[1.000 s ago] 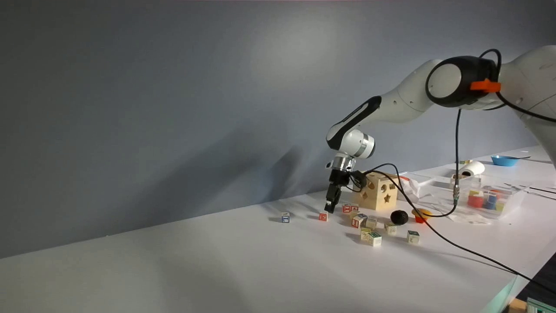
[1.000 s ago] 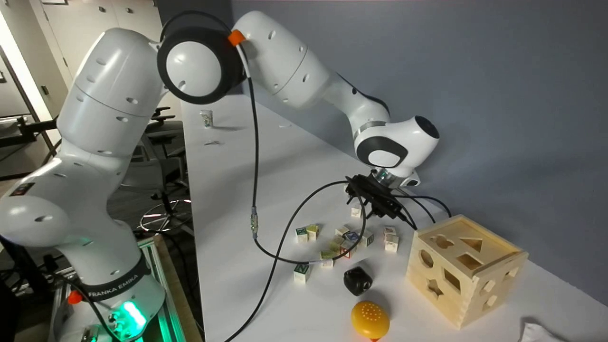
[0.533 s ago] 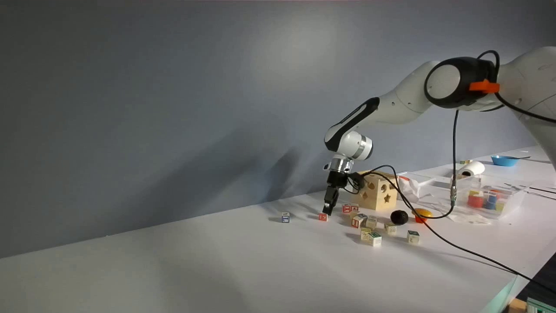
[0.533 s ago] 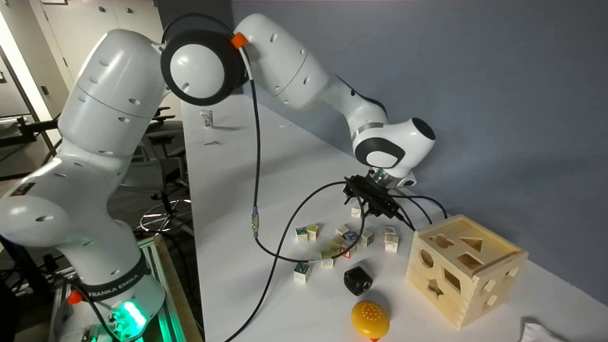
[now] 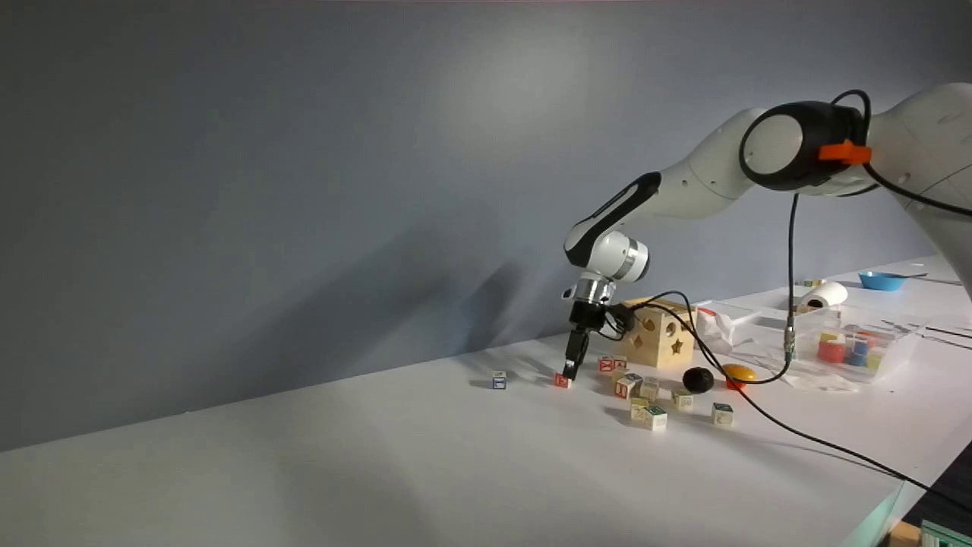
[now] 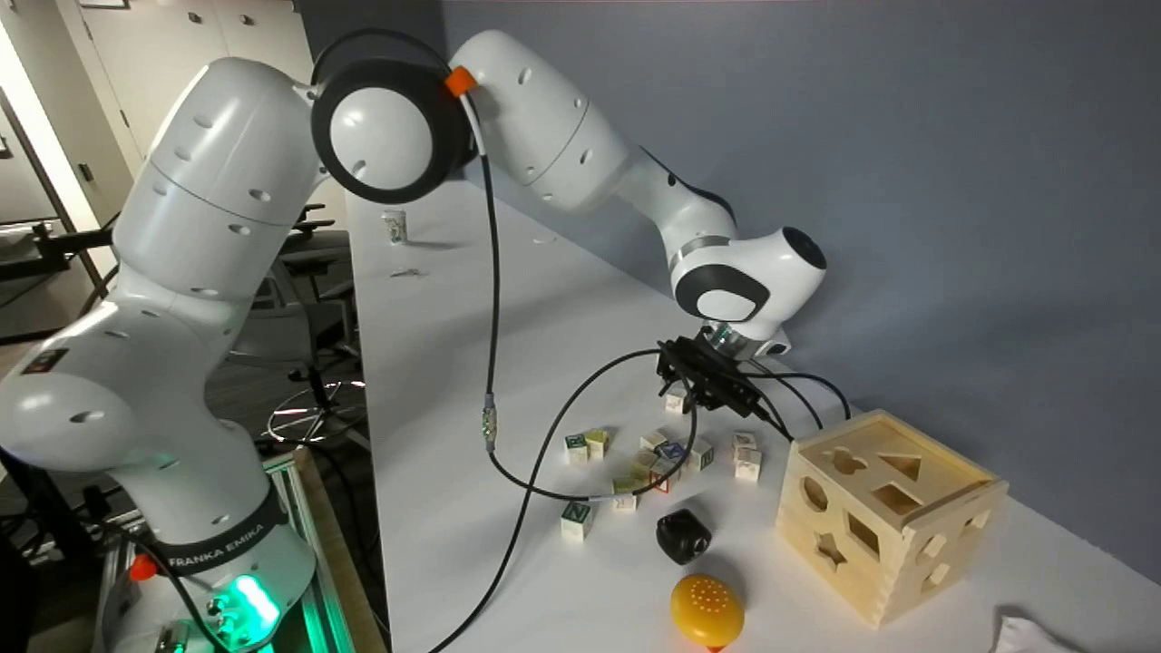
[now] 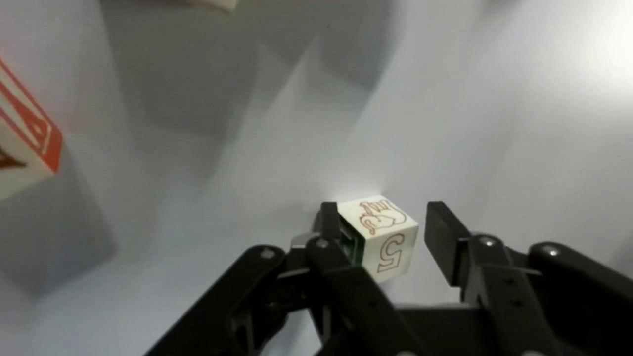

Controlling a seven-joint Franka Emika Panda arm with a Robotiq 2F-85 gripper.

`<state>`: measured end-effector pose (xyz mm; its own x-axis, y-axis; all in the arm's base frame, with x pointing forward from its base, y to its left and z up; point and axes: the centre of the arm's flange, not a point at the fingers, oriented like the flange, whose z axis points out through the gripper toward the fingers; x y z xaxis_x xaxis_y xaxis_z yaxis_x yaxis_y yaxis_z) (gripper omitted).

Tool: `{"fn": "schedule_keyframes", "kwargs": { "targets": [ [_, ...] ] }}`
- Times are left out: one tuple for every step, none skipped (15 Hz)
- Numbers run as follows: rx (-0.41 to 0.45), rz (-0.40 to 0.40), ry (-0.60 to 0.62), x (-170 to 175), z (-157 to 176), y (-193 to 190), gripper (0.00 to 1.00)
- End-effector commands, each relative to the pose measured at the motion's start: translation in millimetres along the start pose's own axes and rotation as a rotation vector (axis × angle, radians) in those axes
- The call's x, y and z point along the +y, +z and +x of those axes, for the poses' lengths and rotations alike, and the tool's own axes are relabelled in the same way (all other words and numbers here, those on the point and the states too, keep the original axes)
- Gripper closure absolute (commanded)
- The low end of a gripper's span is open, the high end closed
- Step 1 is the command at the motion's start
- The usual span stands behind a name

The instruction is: Pick up the object and put it upside down

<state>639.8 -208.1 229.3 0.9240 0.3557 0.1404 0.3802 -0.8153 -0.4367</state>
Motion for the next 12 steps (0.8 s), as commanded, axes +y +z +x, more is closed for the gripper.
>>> {"fn": "schedule_keyframes", "kwargs": {
  "targets": [
    [0.012, -0.010, -0.032, -1.4, 8.5, -0.7, 0.46],
    [0.014, -0.010, -0.035, -2.0, 9.2, -1.5, 0.44],
    [0.014, -0.012, -0.038, -2.4, 9.9, -2.0, 0.42],
    [0.015, -0.012, -0.041, -2.6, 10.6, -2.6, 0.42],
    [0.016, -0.013, -0.042, -2.7, 11.1, -2.7, 0.43],
    [0.016, -0.012, -0.044, -2.6, 11.4, -2.6, 0.52],
    [0.017, -0.013, -0.046, -2.5, 11.7, -2.5, 0.58],
    [0.018, -0.013, -0.049, -2.6, 11.9, -2.4, 0.63],
    [0.017, -0.013, -0.051, -2.6, 12.0, -2.3, 0.70],
    [0.016, -0.013, -0.052, -2.9, 12.3, -2.2, 0.78],
    [0.018, -0.016, -0.055, -3.4, 13.0, -3.5, 0.81],
    [0.018, -0.016, -0.057, -3.8, 13.2, -3.4, 0.86]
  ]
}}
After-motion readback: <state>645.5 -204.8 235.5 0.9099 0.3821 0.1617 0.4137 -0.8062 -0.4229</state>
